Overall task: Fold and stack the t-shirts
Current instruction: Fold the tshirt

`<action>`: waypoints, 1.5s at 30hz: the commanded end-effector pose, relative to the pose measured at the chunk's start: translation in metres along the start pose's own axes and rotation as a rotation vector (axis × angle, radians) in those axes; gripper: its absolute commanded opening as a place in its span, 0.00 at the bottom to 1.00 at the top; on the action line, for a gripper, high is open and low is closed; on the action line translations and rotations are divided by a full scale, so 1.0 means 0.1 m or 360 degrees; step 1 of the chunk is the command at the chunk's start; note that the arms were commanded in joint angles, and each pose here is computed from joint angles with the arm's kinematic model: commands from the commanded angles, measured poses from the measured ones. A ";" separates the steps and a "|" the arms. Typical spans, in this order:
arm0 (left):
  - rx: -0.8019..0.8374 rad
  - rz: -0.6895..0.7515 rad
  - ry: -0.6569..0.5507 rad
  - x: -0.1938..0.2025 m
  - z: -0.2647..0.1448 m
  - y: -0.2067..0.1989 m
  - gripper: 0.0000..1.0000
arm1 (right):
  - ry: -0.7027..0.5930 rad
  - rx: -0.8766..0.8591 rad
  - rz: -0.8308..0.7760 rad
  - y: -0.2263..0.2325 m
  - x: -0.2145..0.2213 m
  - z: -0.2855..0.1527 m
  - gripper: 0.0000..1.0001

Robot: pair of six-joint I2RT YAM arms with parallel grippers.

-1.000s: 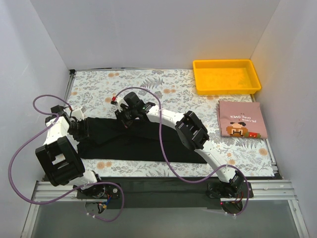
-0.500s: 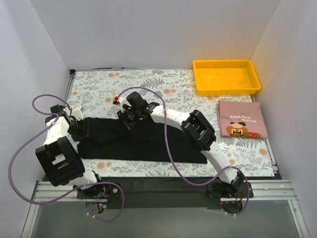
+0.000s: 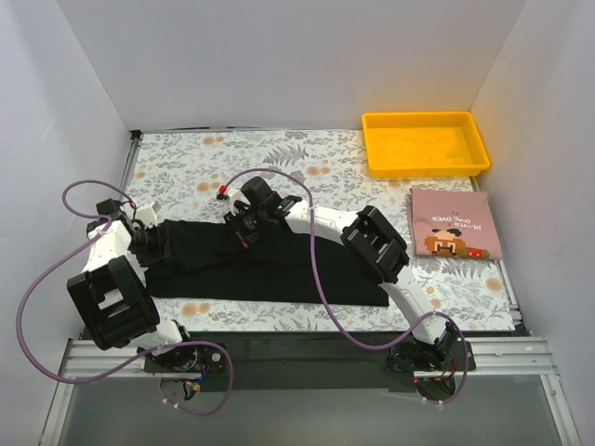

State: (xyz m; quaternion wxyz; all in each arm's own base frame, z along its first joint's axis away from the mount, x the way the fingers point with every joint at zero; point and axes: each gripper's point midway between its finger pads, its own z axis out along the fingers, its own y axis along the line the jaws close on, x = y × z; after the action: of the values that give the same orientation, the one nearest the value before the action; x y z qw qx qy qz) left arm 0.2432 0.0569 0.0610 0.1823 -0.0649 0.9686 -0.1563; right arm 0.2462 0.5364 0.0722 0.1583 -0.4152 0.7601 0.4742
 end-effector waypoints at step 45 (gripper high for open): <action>0.0178 0.0170 0.0061 -0.32 0.29 0.13 0.00 | -0.0107 -0.0009 0.0418 0.18 0.24 -0.12 0.21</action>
State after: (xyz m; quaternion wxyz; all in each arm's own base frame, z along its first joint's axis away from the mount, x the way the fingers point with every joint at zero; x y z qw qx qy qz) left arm 0.2663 0.0518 0.0388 0.1502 -0.0135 0.9609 -0.2321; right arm 0.2162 0.5193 0.0713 0.1103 -0.3008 0.8009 0.5059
